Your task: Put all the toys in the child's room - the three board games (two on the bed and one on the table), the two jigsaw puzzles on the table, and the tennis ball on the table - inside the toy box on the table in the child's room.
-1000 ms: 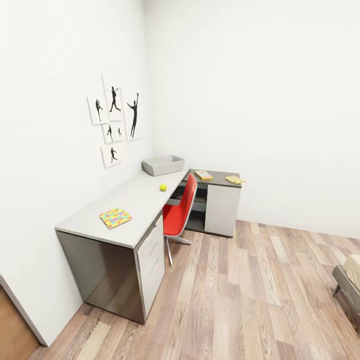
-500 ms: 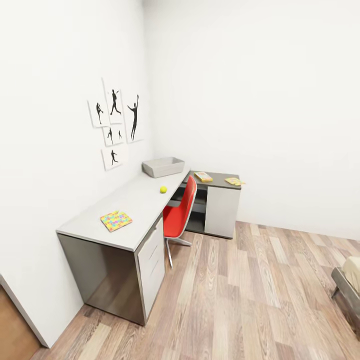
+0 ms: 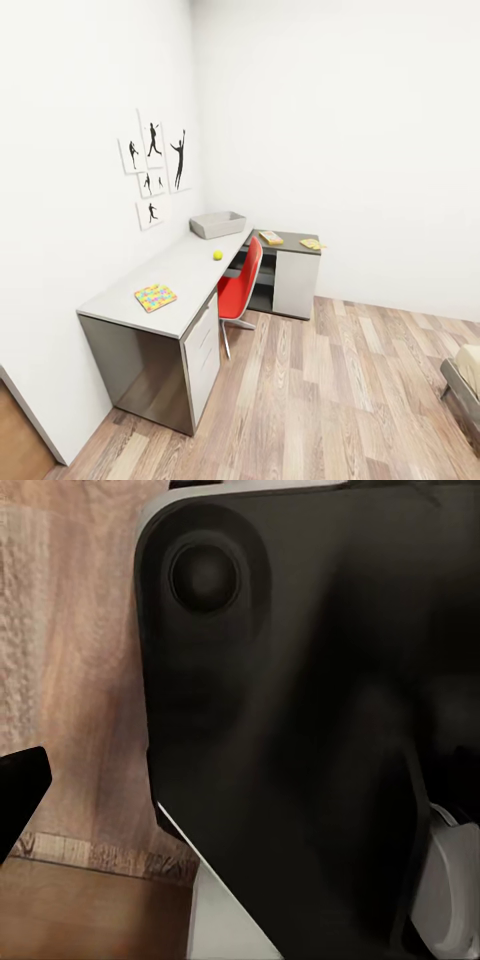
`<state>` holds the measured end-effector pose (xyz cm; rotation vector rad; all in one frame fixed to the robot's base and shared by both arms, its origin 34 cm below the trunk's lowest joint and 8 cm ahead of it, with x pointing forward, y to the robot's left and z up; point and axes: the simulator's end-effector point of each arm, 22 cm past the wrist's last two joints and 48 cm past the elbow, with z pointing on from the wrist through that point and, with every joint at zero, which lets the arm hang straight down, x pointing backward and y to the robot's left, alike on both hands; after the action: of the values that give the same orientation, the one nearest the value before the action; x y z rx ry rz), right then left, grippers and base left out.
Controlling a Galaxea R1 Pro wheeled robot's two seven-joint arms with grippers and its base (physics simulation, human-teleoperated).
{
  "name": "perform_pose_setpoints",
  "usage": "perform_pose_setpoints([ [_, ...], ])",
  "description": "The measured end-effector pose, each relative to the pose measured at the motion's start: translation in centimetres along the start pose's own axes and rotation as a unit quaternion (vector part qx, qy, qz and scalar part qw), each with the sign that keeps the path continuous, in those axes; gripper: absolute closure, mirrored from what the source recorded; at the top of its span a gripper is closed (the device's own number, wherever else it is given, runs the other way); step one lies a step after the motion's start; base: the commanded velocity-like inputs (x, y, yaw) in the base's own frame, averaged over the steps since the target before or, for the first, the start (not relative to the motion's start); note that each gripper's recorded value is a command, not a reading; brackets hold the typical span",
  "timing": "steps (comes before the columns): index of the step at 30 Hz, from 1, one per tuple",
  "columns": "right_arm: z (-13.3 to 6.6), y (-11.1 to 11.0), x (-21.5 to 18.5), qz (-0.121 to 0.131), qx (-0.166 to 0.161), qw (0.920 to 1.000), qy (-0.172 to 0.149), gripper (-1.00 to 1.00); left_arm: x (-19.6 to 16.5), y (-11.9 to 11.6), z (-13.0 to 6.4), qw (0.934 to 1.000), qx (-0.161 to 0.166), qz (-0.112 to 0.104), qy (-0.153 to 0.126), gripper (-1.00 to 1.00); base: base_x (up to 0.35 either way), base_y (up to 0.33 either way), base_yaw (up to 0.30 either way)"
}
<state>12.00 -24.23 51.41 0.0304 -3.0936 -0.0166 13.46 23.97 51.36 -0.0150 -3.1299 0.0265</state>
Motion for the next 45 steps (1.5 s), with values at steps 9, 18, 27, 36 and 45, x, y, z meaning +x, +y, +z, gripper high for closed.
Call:
perform_pose_setpoints([
  [9, -1.2, 0.4, 0.2, 0.002, -0.003, 1.0, 0.0, -1.0, 0.0, 0.2, -1.2, 1.0, -0.002, 0.001, -0.001, -1.0, 0.0, 0.0, 0.0],
  [18, -2.4, 0.4, 0.4, 0.005, -0.003, 1.0, 0.0, -1.0, -0.1, 0.4, -2.4, 1.0, -0.003, 0.001, -0.004, -1.0, 0.0, 0.0, -0.117],
  [27, -3.5, 0.2, 0.6, 0.006, -0.001, 1.0, 0.001, -1.0, -0.5, 0.5, -3.5, 0.9998, -0.003, 0.003, -0.017, -1.0, 0.0, 0.0, -0.248],
  [36, -4.5, 0.2, 1.0, 0.007, -0.001, 1.0, 0.002, -1.0, -0.7, 0.4, -4.6, 0.9996, -0.003, 0.003, -0.027, -1.0, 0.0, 0.0, -0.254],
  [45, -5.5, 0.3, 1.6, 0.007, -0.002, 0.9999, 0.007, -1.0, -0.2, 0.5, -5.6, 0.9997, -0.003, 0.004, -0.026, -1.0, 0.0, 0.0, -0.21],
])
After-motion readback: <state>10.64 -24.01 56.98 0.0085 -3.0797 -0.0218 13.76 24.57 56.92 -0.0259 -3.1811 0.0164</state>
